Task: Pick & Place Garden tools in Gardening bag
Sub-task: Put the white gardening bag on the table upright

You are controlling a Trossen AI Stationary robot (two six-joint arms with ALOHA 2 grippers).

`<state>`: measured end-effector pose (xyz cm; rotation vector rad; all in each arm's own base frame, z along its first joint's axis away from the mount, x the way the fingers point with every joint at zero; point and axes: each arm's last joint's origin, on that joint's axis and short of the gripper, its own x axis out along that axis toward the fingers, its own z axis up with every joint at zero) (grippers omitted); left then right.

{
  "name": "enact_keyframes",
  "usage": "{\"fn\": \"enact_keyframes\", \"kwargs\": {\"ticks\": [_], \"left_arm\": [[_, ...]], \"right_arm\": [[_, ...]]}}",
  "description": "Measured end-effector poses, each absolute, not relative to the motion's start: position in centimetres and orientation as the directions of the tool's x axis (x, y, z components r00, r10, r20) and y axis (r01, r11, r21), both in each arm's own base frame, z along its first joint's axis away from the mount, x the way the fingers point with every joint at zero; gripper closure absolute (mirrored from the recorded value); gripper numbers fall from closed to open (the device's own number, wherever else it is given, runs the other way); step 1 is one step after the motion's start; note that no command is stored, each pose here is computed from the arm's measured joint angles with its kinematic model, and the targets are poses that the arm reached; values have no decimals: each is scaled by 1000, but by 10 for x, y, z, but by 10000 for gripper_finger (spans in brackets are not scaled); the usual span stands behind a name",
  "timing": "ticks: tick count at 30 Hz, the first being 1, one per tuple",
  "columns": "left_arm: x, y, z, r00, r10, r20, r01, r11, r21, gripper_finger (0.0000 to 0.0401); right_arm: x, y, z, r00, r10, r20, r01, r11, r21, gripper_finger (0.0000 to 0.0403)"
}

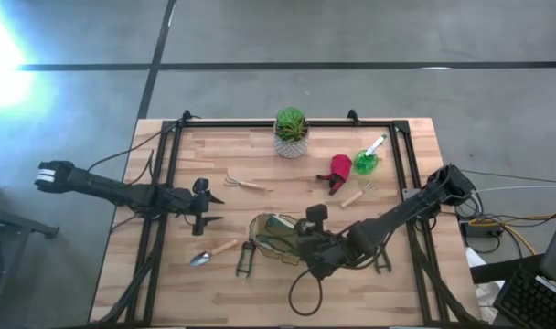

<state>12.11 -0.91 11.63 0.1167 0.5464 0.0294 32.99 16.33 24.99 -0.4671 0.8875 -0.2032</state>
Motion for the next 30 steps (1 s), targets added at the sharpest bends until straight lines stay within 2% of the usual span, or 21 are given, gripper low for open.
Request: {"fn": "enact_keyframes", "kwargs": {"ticks": [16, 23, 27, 30], "left_arm": [[121, -9, 116, 854, 59, -517, 3, 993, 118, 160], [121, -9, 116, 854, 59, -517, 3, 993, 118, 160], [121, -9, 116, 854, 59, -517, 3, 993, 118, 160], [121, -9, 116, 854, 59, -517, 3, 993, 119, 160]], "right_arm": [[343, 136, 258, 607, -450, -655, 111, 864, -491, 395], [345, 110, 259, 538, -383, -751, 160, 921, -355, 395], [344, 93, 268, 523, -264, -811, 173, 964, -203, 395], [345, 88, 277, 556, -190, -809, 150, 980, -128, 395]]}}
